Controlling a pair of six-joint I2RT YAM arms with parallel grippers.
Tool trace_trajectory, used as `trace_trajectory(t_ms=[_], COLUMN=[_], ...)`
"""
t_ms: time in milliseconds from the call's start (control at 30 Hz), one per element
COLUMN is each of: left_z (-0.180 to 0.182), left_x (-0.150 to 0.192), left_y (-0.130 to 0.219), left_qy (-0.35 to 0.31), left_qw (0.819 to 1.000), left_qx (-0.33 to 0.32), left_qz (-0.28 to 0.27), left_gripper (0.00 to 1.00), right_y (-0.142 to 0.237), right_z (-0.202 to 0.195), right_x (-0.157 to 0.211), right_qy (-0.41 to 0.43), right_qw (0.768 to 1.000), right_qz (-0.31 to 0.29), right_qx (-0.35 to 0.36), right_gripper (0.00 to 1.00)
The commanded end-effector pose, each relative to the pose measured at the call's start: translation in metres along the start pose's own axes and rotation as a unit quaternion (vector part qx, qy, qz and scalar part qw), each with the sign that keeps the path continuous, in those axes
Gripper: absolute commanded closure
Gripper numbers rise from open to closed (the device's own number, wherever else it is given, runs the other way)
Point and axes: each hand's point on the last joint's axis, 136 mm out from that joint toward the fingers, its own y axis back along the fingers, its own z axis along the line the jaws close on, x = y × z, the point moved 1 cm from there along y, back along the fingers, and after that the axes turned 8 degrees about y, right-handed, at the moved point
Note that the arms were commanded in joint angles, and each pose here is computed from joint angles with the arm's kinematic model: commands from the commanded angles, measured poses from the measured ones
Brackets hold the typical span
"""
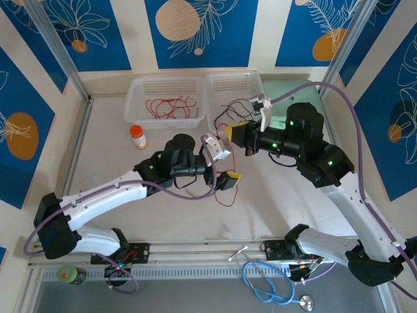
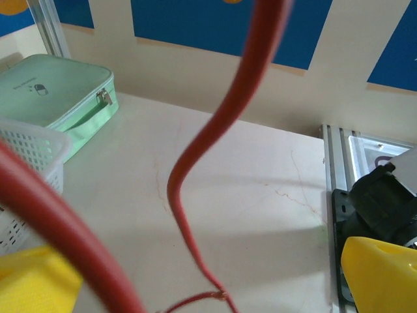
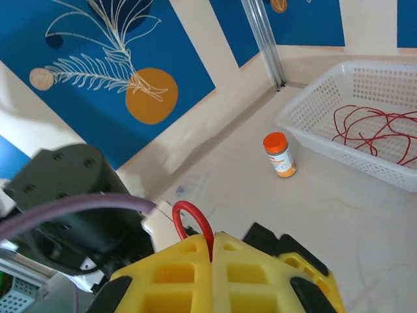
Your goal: Untangle the cables
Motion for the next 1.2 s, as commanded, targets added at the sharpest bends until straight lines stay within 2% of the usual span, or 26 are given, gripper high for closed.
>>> trace_trajectory(t_ms=[0, 467, 600, 933, 1033, 1167], left_z=[0.002, 0.019, 0.021, 0.021, 0.018, 0.013], left_x=[0.0, -0.01, -0.01, -0.012, -0.012, -0.009], left_y=[-0.009, -0.023, -0.022, 0.016, 0.024, 0.025], left_qy=[-0.001, 0.013, 0.022, 0.017, 0.014, 0.01], left_qw=[1.0, 0.996, 0.996, 0.992, 0.992, 0.994], left_qx=[-0.005, -0.036, -0.046, -0.08, -0.081, -0.067], left_qz=[-0.014, -0.075, -0.079, -0.092, -0.093, -0.087], left_gripper=[0.0, 0.01, 0.16, 0.41, 0.46, 0.58], right_y=[0.024, 0.046, 0.049, 0.061, 0.059, 0.055], right_z=[0.017, 0.019, 0.012, -0.035, -0.046, -0.055], right_x=[-0.027, -0.034, -0.031, -0.013, -0.006, 0.0], right_qy=[-0.031, -0.083, -0.093, -0.156, -0.182, -0.207], right_qw=[0.998, 0.992, 0.991, 0.979, 0.974, 0.97], right_qz=[-0.047, -0.084, -0.092, -0.103, -0.099, -0.097], right_qx=[-0.019, -0.031, -0.017, 0.086, 0.093, 0.088], right_gripper=[1.0, 1.0, 1.0, 1.0, 1.0, 1.0])
